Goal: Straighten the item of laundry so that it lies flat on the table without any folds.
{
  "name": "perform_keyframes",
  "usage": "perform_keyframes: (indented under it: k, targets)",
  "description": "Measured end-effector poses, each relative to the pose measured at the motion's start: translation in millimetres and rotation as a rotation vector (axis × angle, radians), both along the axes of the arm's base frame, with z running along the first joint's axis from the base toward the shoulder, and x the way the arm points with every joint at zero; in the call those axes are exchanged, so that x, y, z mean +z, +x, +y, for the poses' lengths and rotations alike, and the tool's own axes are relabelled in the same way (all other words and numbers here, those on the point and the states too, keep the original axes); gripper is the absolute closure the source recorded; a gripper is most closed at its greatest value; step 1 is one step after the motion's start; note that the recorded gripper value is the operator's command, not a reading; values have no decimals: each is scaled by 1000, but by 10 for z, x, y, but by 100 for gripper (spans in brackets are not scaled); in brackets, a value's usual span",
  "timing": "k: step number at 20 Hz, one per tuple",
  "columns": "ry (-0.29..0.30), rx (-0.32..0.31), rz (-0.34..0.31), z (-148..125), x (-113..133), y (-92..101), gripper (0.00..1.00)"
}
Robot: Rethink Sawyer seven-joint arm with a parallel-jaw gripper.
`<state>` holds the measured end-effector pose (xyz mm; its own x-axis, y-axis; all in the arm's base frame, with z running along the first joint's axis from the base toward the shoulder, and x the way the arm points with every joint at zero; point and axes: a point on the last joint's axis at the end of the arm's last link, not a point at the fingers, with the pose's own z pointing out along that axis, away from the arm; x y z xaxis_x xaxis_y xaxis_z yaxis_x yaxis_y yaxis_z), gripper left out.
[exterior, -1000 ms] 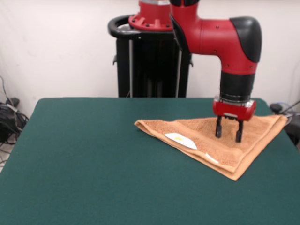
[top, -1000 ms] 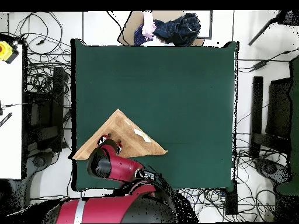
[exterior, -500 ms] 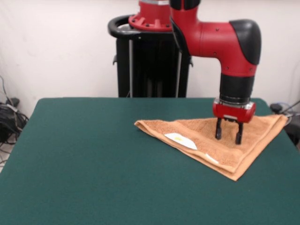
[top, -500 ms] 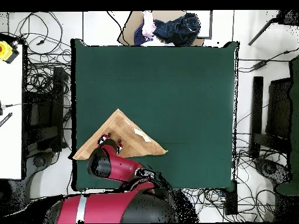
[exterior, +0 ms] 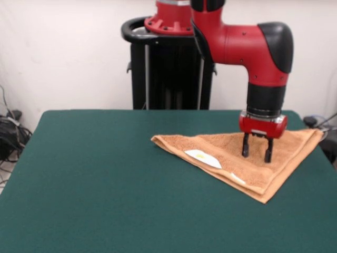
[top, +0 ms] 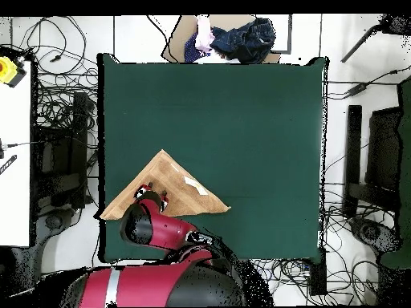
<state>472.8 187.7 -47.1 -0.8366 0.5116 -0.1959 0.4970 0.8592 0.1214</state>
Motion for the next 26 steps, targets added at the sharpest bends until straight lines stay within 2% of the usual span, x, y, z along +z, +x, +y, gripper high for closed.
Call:
perform_keyframes:
  k: [26]
  targets:
    - [-3,-1,-12,0,2,14,0]
